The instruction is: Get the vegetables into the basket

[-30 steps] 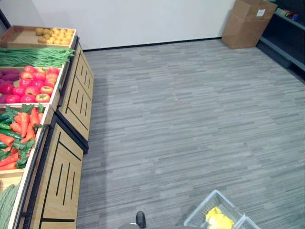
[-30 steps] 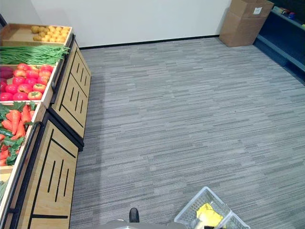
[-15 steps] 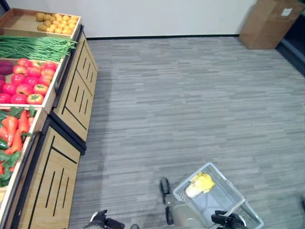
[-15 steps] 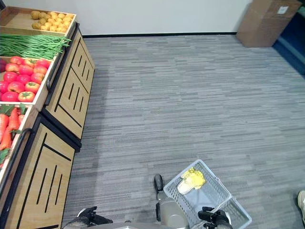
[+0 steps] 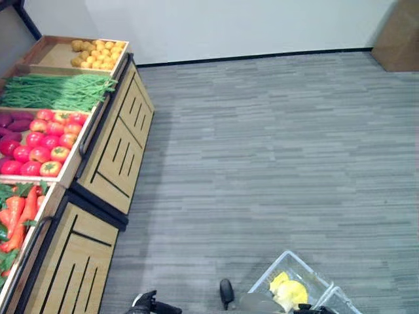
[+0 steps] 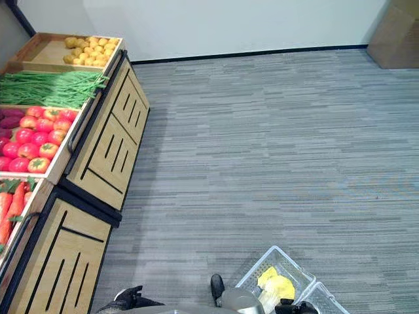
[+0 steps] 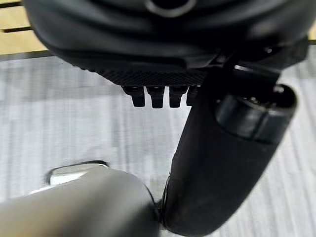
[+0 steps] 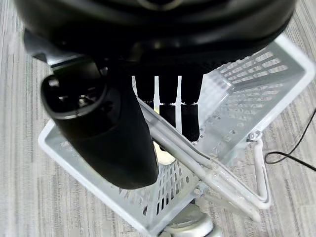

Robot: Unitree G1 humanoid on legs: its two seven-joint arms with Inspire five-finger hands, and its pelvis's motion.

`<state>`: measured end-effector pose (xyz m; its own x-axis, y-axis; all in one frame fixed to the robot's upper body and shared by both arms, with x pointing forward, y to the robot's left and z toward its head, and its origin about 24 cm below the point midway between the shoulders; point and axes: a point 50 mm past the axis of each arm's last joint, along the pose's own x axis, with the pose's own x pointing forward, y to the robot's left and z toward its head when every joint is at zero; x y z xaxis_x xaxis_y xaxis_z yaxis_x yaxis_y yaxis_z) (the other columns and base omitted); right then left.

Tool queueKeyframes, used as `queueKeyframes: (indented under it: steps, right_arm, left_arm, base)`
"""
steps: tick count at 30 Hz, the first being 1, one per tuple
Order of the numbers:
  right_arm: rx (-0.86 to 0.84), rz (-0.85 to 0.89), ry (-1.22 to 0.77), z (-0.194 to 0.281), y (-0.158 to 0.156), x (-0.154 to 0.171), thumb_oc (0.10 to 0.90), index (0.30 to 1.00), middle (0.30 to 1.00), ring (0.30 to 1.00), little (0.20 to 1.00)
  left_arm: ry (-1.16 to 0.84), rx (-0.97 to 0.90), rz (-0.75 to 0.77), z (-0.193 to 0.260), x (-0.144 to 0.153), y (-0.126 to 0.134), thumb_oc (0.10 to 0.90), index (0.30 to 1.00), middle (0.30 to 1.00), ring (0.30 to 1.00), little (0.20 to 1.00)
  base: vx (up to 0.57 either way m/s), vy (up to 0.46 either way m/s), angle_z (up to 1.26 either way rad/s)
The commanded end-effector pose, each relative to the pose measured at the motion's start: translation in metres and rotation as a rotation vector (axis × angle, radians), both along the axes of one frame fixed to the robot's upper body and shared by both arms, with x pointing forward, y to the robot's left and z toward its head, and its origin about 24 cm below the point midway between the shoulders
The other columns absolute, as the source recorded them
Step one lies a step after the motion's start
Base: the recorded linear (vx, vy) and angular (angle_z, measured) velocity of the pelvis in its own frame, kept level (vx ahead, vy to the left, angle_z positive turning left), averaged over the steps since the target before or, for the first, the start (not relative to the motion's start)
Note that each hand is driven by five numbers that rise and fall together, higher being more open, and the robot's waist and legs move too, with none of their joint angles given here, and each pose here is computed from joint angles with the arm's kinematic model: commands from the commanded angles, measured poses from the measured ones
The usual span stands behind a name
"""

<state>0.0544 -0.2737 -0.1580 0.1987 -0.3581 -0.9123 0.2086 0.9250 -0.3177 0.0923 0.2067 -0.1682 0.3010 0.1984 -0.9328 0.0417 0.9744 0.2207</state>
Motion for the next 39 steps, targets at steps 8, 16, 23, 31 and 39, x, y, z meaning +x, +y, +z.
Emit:
queueKeyframes:
  steps: [8, 16, 23, 31, 39]
  right_arm:
    - [-0.044, -0.016, 0.014, 0.005, -0.017, -0.011, 0.400, 0.300, 0.300, 0.300, 0.300]
    - [-0.034, -0.022, 0.047, 0.001, -0.010, -0.023, 0.400, 0.300, 0.300, 0.300, 0.300]
    - [-0.016, -0.028, 0.065, -0.001, -0.005, -0.027, 0.400, 0.300, 0.300, 0.300, 0.300]
    - [-0.012, 0.036, 0.081, -0.002, -0.001, -0.025, 0.400, 0.300, 0.300, 0.300, 0.300]
    - [-0.048, 0.167, 0.057, 0.001, -0.004, -0.006, 0.400, 0.300, 0.300, 0.300, 0.300]
  left_arm:
    - [-0.037, 0.017, 0.021, 0.002, 0.003, 0.004, 0.900, 1.000, 1.000, 1.000, 1.000]
    - [0.007, 0.029, -0.028, 0.000, -0.006, 0.003, 0.900, 1.000, 1.000, 1.000, 1.000]
    - [0.028, 0.033, -0.067, -0.001, -0.009, 0.002, 0.900, 1.000, 1.000, 1.000, 1.000]
    - [0.004, 0.038, -0.058, 0.001, -0.004, 0.005, 0.900, 1.000, 1.000, 1.000, 1.000]
    - [-0.012, 0.052, -0.008, 0.003, -0.002, 0.014, 0.900, 1.000, 1.000, 1.000, 1.000]
  base:
    - [0.17, -0.110, -0.20]
    - [0.16, 0.007, -0.09]
    - [0.09, 0.015, 0.17]
    - [0.03, -0.006, 0.09]
    - [-0.03, -0.051, 0.67]
